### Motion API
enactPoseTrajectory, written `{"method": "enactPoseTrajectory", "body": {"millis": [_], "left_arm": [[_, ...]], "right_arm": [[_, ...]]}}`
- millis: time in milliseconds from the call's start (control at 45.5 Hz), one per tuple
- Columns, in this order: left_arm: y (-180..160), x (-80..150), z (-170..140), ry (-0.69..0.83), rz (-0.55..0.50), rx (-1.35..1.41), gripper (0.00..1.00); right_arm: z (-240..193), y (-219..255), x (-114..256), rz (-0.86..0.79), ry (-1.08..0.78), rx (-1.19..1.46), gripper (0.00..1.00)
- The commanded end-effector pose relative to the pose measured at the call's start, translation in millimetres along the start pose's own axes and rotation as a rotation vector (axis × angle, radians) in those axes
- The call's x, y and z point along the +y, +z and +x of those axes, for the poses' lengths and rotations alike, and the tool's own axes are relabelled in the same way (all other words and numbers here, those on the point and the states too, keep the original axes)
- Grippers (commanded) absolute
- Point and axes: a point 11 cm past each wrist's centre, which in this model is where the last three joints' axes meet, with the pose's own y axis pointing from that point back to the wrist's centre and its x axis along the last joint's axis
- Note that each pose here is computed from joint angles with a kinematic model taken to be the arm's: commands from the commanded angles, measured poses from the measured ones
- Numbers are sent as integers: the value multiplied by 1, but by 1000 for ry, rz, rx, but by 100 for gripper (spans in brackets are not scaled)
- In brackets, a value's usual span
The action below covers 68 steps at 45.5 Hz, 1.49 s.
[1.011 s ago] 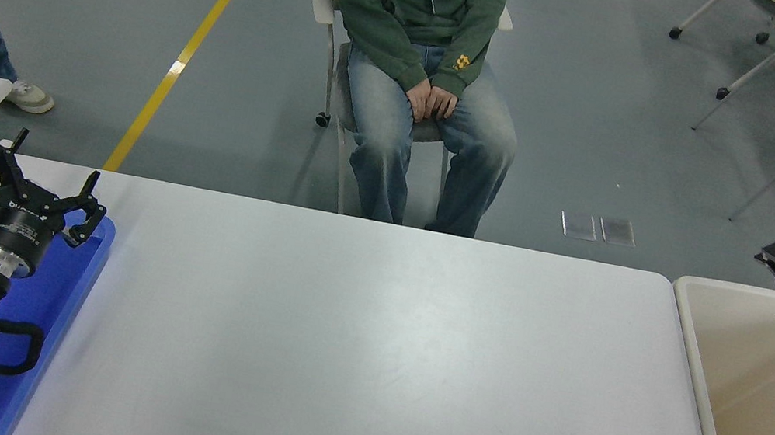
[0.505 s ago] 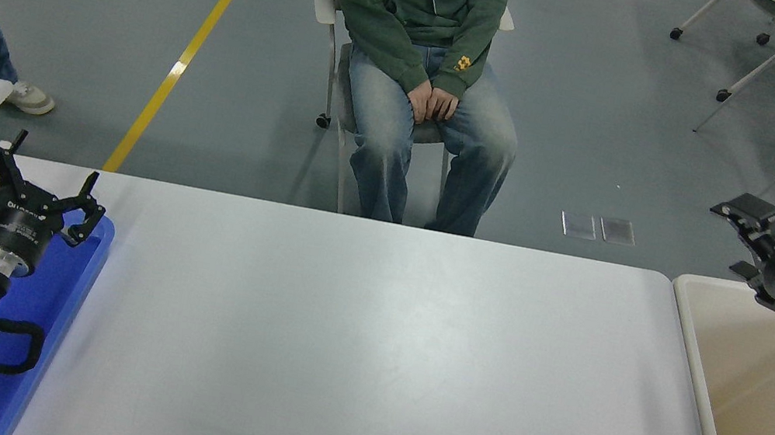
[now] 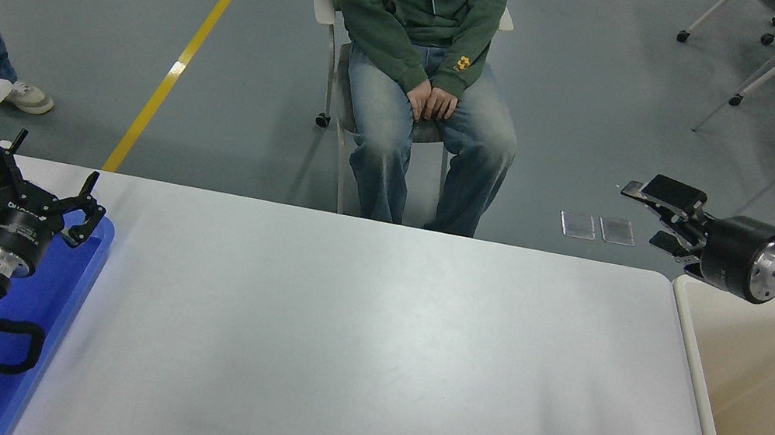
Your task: Clean the table surface
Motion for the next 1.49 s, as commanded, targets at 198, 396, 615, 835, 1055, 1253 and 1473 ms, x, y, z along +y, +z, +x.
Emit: {"method": "enactPoseTrajectory", "body": {"millis": [198, 396, 615, 835, 1055, 1253, 1473], "left_arm": [[0, 0, 0, -1, 0, 0, 100], [0, 0, 0, -1, 0, 0, 100], [0, 0, 0, -1, 0, 0, 100], [0, 0, 0, -1, 0, 0, 100], [0, 0, 0, 1, 0, 0, 100], [0, 0, 0, 1, 0, 0, 100], [0, 0, 0, 1, 0, 0, 100]], "right_arm": [[-33, -35, -24, 126, -15, -39, 99], [-14, -42, -41, 172, 113, -276, 99], [-11, -43, -50, 237, 171, -464, 99], [-1, -47, -52, 305, 244, -771, 99], [-6, -45, -58, 370, 288, -1059, 99], [-15, -39, -65, 385, 307, -1201, 99], [-32, -31, -75, 396, 335, -1338, 99]]}}
